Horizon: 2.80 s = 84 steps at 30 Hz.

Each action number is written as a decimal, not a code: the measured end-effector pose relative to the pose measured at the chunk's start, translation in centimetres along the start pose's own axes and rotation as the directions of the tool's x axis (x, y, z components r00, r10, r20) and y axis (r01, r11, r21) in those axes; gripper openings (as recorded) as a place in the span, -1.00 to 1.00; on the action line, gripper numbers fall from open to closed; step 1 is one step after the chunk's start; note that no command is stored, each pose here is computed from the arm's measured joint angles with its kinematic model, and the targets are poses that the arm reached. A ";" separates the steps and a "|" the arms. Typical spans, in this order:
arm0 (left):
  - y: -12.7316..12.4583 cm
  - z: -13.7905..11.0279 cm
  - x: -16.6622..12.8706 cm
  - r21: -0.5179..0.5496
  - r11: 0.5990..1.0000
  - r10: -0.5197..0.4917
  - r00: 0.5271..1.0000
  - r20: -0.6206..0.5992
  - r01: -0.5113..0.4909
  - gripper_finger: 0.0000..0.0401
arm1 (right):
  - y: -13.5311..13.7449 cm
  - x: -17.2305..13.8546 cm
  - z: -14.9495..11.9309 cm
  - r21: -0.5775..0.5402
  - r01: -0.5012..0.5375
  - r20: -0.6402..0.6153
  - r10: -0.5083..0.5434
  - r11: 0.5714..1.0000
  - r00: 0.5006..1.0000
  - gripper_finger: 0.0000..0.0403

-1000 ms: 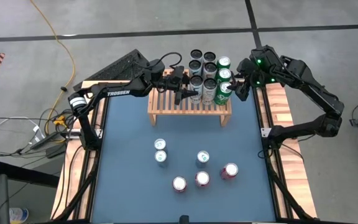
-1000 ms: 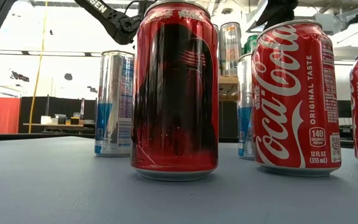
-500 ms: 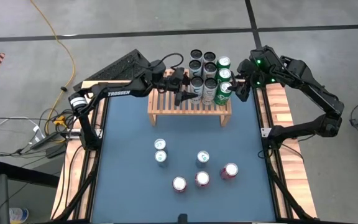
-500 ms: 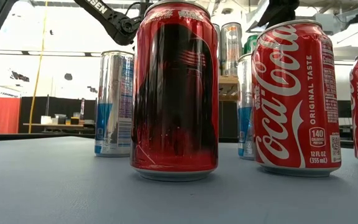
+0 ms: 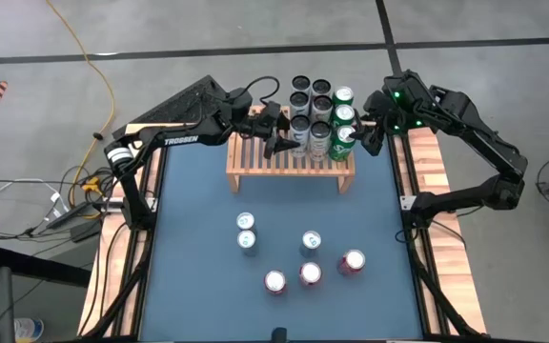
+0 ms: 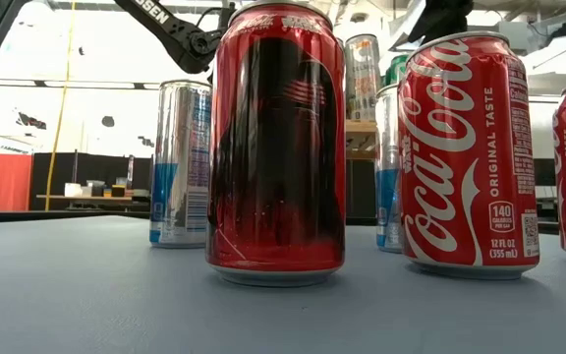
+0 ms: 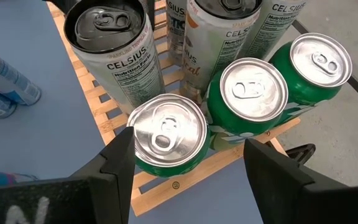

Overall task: Place canned beverage on shelf
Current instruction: Put the white-blue soda can on the shelf aligned with the other white-blue soda can

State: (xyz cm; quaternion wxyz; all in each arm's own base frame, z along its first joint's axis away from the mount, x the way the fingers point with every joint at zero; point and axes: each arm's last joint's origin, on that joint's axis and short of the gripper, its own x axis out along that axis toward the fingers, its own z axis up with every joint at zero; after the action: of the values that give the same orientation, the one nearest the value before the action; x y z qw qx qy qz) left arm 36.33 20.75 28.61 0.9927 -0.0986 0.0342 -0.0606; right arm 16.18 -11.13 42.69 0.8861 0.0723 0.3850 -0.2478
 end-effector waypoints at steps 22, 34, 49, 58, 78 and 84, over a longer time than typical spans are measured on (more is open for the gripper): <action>-0.4 0.2 -1.2 0.002 0.998 0.070 0.992 -0.107 -0.070 0.58 | 0.0 0.0 0.0 0.000 0.000 0.000 0.000 1.000 1.000 0.19; -2.1 0.5 -0.7 0.048 0.992 0.121 0.985 -0.125 -0.115 0.58 | 0.0 0.0 0.0 0.001 0.000 0.001 0.000 1.000 1.000 0.19; -2.5 0.3 -0.2 0.078 0.977 0.207 0.970 -0.127 -0.198 0.58 | 0.0 0.0 0.0 0.026 -0.008 0.003 0.008 1.000 1.000 0.19; -3.2 0.1 0.2 0.074 0.973 0.226 0.964 -0.138 -0.217 0.58 | 0.2 0.0 0.0 0.022 -0.015 0.004 0.014 1.000 1.000 0.19; -3.6 -0.2 0.4 0.039 0.961 0.277 0.946 -0.167 -0.274 0.58 | 0.2 0.0 0.0 0.021 -0.016 0.003 0.016 1.000 1.000 0.19; -4.4 -0.4 1.0 0.042 0.962 0.273 0.946 -0.177 -0.270 0.58 | 0.2 0.0 0.0 0.020 -0.020 0.003 0.020 1.000 1.000 0.19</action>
State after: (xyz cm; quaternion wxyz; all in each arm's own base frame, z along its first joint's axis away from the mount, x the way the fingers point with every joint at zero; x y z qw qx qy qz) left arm 36.75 16.22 29.05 0.9851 -0.0784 0.1371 0.0677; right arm 16.31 -10.96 42.70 0.8883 0.0845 0.3804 -0.2431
